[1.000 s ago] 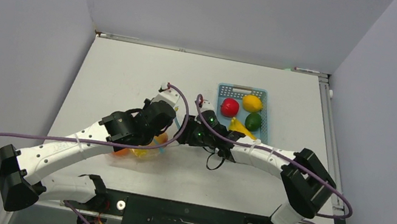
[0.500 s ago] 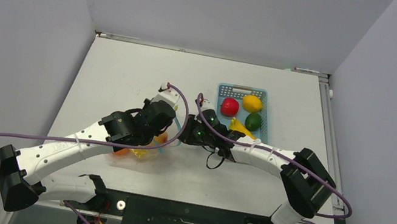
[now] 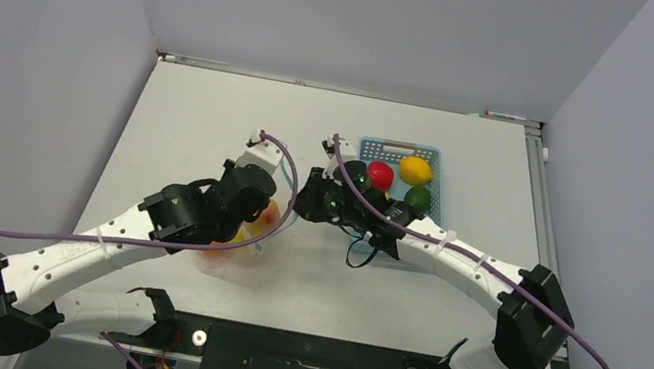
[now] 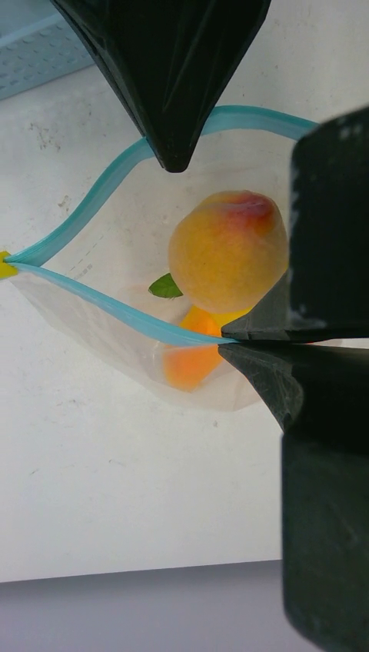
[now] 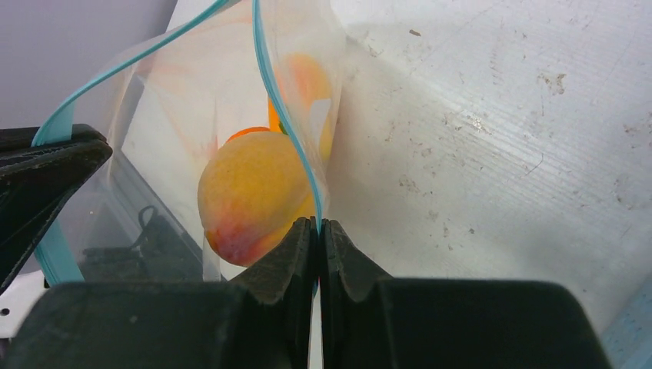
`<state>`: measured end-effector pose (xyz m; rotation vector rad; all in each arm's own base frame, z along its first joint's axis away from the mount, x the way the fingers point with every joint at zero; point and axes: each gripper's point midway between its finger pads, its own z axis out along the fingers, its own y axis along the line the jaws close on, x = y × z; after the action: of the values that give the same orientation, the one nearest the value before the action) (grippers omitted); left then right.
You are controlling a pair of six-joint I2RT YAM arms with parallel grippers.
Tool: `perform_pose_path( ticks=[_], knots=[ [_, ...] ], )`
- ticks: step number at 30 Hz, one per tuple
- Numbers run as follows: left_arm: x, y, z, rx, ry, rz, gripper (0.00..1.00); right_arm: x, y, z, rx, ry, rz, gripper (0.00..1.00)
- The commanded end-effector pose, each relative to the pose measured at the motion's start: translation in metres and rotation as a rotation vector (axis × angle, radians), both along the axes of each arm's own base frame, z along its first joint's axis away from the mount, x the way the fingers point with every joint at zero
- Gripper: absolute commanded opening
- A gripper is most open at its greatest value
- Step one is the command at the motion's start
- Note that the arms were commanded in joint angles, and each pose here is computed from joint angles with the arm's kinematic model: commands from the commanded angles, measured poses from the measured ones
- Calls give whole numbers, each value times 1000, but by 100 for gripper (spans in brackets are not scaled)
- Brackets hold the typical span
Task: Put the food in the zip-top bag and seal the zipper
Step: Adjust the zipper food storage bag at the center of the board.
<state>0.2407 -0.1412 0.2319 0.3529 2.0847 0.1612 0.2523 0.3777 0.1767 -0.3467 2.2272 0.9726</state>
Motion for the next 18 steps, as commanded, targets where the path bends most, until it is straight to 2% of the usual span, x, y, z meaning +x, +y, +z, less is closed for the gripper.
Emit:
perform_pose_path(
  ticks=[1, 12, 18],
  knots=[
    [-6, 2, 35, -89, -45, 2, 0, -2, 0, 46, 31, -93, 44, 5],
    [-32, -8, 60, -214, 20, -130, 0, -14, -4, 98, -13, -208, 130, 5],
    [-49, -15, 82, -312, 31, -222, 0, -24, -6, 143, -19, -294, 175, 5]
  ],
)
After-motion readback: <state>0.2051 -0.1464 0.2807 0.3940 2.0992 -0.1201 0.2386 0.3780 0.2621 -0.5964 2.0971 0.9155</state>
